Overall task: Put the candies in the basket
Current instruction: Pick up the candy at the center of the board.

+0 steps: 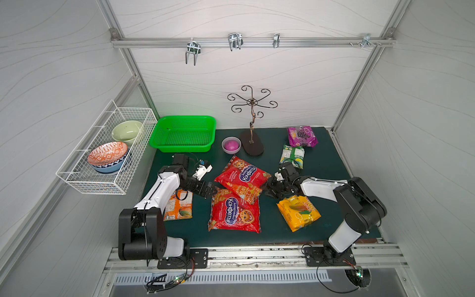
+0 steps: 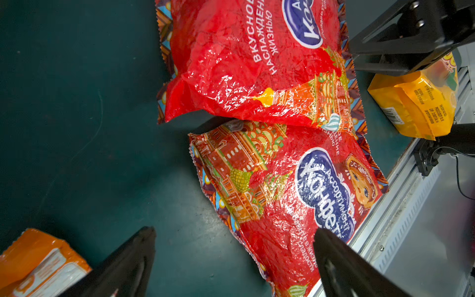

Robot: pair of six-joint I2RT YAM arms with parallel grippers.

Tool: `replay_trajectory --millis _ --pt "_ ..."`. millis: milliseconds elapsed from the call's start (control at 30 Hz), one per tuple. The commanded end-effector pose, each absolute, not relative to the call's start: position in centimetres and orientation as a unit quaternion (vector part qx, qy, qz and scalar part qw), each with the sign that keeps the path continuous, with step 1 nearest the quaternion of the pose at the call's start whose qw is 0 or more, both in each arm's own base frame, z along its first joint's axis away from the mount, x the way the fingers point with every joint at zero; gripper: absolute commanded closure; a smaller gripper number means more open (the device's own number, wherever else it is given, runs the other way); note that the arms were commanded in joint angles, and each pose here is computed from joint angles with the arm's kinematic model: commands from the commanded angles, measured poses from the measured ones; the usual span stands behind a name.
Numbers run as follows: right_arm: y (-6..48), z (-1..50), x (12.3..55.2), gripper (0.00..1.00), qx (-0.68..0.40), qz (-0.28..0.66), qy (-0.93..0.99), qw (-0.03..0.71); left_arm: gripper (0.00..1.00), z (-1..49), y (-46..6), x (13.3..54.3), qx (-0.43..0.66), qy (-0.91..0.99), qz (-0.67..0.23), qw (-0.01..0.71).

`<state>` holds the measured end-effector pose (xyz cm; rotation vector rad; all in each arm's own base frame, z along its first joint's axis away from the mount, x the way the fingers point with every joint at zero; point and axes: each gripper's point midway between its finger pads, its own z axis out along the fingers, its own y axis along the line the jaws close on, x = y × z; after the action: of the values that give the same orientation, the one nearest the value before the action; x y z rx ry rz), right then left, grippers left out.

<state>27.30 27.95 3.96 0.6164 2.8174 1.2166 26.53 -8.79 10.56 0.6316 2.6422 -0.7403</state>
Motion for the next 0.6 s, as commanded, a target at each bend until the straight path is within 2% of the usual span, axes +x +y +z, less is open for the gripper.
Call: replay_trajectory --millis 0,267,367,567 --pt "29.1 4.4 27.9 0.58 0.185 0.411 0.893 0.013 0.01 10.9 -9.1 26.9 0.229 0.921 -0.263 0.172" --pt "28.4 5.1 28.1 0.96 0.183 0.401 0.897 0.033 0.01 11.2 -8.9 27.0 0.235 0.922 -0.253 0.172" --pt "27.4 6.1 28.5 1.0 0.18 0.391 0.901 0.055 0.01 11.6 -8.8 27.2 0.247 0.922 -0.244 0.172" --pt "24.3 7.8 29.4 1.0 0.189 0.377 0.903 0.08 0.01 12.2 -8.7 27.7 0.259 0.921 -0.236 0.172"
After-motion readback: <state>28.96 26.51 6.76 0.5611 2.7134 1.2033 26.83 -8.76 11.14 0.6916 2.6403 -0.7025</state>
